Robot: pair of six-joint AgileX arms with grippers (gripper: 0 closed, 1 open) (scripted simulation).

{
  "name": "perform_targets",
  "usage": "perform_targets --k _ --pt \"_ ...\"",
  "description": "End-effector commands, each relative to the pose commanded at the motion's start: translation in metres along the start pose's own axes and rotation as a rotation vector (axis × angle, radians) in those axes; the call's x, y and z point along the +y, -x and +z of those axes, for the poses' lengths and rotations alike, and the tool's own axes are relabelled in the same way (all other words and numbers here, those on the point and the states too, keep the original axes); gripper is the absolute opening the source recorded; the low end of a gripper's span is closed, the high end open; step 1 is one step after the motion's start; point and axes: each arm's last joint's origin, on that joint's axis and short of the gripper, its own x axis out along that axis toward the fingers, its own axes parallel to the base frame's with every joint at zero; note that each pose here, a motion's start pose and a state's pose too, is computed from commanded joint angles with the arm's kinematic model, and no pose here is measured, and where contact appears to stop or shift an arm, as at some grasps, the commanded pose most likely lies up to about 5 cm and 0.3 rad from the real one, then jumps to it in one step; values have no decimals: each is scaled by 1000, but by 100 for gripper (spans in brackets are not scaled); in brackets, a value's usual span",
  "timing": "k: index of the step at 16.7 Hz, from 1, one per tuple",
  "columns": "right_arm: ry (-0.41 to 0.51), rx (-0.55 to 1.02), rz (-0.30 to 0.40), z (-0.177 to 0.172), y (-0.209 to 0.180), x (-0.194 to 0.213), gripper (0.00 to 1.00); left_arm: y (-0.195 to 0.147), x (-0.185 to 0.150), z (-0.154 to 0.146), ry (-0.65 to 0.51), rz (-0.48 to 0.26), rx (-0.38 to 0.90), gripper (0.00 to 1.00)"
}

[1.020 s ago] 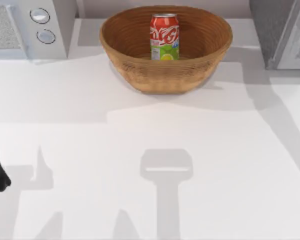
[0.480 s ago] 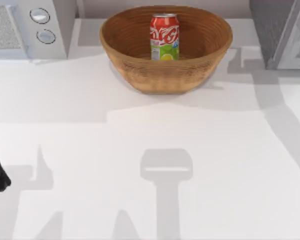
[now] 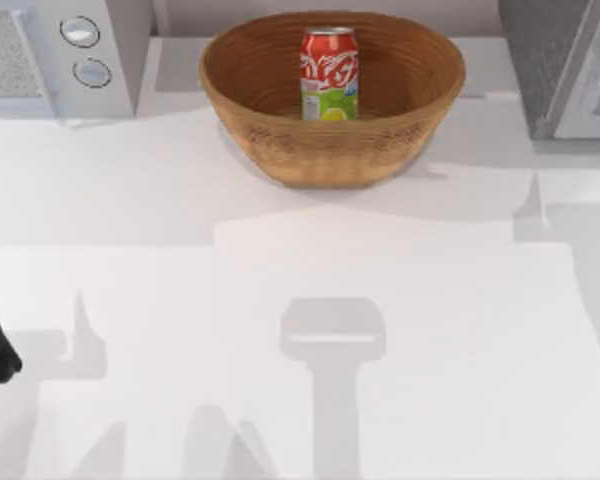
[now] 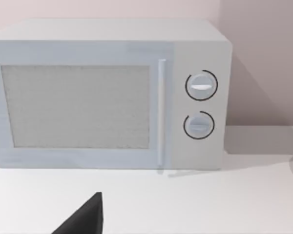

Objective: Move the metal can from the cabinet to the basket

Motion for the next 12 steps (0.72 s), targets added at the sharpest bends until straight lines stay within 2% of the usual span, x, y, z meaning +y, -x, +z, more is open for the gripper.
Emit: perform_targets --k 7,9,12 --pt "-5 28 12 -156 42 -19 100 0 0 0 0 0 0 100" --pt "-8 20 16 -189 45 -21 100 0 0 0 0 0 0 100" --pt "-10 -1 21 -217 47 -23 100 0 0 0 0 0 0 100"
